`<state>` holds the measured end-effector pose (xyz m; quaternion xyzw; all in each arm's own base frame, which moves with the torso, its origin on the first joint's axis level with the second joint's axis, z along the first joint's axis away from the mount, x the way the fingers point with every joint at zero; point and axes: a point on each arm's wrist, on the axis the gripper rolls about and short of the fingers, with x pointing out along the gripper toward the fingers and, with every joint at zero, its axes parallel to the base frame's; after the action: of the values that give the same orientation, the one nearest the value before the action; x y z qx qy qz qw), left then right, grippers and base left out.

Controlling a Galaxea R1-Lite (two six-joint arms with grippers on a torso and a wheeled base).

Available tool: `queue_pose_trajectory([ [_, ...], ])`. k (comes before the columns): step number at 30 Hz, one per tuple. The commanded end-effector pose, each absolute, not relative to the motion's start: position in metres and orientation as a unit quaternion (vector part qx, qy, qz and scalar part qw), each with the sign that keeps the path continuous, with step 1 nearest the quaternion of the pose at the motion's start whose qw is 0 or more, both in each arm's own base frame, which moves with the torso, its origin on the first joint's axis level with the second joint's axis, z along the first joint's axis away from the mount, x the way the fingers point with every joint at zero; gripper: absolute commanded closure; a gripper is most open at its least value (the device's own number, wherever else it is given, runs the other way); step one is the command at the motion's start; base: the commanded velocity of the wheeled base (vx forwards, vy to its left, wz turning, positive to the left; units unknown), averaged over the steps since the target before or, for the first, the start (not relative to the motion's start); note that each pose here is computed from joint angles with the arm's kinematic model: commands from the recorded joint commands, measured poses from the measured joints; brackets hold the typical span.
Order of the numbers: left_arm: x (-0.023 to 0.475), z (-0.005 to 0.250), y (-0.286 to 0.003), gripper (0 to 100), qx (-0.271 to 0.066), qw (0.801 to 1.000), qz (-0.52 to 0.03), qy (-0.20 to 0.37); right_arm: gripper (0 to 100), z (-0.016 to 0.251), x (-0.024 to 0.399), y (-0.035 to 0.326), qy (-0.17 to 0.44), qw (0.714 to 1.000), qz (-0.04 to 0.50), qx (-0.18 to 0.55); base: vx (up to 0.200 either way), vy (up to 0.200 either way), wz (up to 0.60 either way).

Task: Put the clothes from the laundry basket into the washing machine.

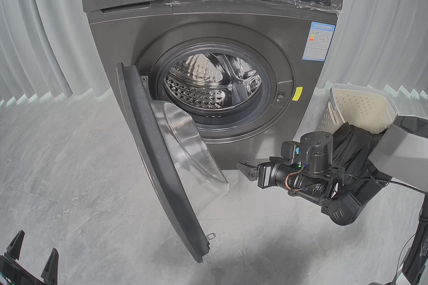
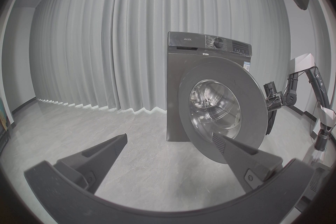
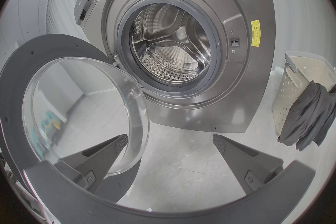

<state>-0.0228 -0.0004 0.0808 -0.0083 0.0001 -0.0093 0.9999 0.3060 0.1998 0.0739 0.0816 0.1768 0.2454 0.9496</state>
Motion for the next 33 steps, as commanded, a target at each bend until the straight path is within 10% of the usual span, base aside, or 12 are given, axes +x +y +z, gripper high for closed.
queue_pose_trajectory([
  [1, -0.023, 0.076, 0.0, 0, -0.008, 1.0, -0.009, 0.0, 0, 0.067, 0.305, 0.207, 0.183, 0.947, 0.253, 0.078, 0.0, 0.0, 0.0],
  [22, -0.023, 0.076, 0.0, 0, -0.008, 1.0, -0.009, 0.0, 0, 0.073, 0.267, 0.258, 0.159, 0.92, 0.346, 0.089, 0.0, 0.0, 0.0],
  [33, -0.023, 0.076, 0.0, 0, -0.008, 1.0, -0.009, 0.0, 0, 0.063, 0.303, 0.265, 0.166, 0.942, 0.281, 0.081, 0.0, 0.0, 0.0],
])
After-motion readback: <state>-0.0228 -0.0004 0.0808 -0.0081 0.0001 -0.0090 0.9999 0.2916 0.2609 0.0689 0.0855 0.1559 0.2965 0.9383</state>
